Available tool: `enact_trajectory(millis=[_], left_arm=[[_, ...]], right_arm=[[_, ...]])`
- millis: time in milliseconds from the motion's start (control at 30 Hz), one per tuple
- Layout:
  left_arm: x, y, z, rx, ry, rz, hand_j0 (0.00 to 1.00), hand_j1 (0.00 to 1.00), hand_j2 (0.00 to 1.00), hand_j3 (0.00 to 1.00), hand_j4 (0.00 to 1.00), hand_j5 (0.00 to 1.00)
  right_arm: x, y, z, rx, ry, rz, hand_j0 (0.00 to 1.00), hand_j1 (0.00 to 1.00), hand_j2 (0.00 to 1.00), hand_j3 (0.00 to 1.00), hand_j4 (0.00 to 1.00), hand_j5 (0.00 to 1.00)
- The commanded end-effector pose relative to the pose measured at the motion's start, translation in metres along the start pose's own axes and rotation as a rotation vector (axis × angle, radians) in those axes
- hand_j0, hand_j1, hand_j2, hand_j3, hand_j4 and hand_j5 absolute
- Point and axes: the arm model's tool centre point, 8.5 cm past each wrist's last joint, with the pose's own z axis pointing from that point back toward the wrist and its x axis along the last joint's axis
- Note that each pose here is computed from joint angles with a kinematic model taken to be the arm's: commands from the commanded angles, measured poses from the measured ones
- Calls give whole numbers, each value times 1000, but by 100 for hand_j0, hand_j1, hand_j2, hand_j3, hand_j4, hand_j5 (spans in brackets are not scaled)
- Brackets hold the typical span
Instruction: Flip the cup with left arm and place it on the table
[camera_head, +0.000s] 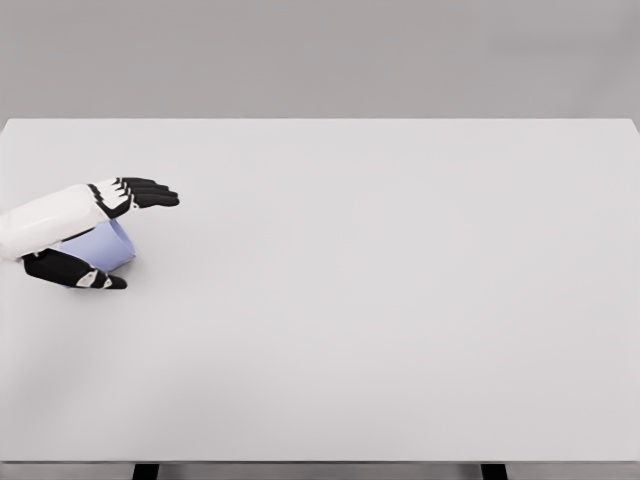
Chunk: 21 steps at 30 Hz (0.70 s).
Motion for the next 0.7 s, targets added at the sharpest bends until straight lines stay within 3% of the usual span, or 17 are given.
enact_trajectory(millis=[0, 167, 267, 333, 367, 400, 467, 533, 567, 667], left_arm=[[0, -1, -1, 8, -4, 12, 100, 100, 100, 100, 100, 100], [1, -9, -15, 68, -29, 50, 100, 100, 100, 100, 100, 100], [-9, 11, -20, 91, 74, 89, 100, 100, 100, 100, 100, 100], [-24, 28, -26, 111, 237, 112, 100, 100, 100, 100, 100, 100], [-36, 49, -12, 135, 389, 137, 100, 100, 100, 100, 100, 100], [-44, 62, -11, 252, 471, 175, 100, 100, 100, 100, 100, 100], [-49, 71, 4, 402, 517, 229, 100, 100, 100, 100, 100, 100], [-47, 62, 7, 366, 487, 215, 100, 100, 100, 100, 100, 100], [-42, 51, 3, 319, 421, 217, 100, 100, 100, 100, 100, 100], [-44, 38, 11, 315, 396, 404, 100, 100, 100, 100, 100, 100]], right_arm=[[0, 0, 0, 0, -1, -2, 100, 100, 100, 100, 100, 100], [-2, 0, 0, 1, 4, 2, 100, 100, 100, 100, 100, 100], [-2, 0, 0, 1, 4, 2, 100, 100, 100, 100, 100, 100], [-2, 0, 0, 1, 4, 2, 100, 100, 100, 100, 100, 100], [-1, 0, 0, 0, 3, 2, 100, 100, 100, 100, 100, 100], [-1, 0, 0, 0, 3, 2, 100, 100, 100, 100, 100, 100], [-2, 0, 0, 1, 4, 2, 100, 100, 100, 100, 100, 100], [-2, 0, 0, 1, 4, 2, 100, 100, 100, 100, 100, 100], [-2, 0, 0, 1, 4, 2, 100, 100, 100, 100, 100, 100], [-2, 0, 0, 1, 4, 2, 100, 100, 100, 100, 100, 100]])
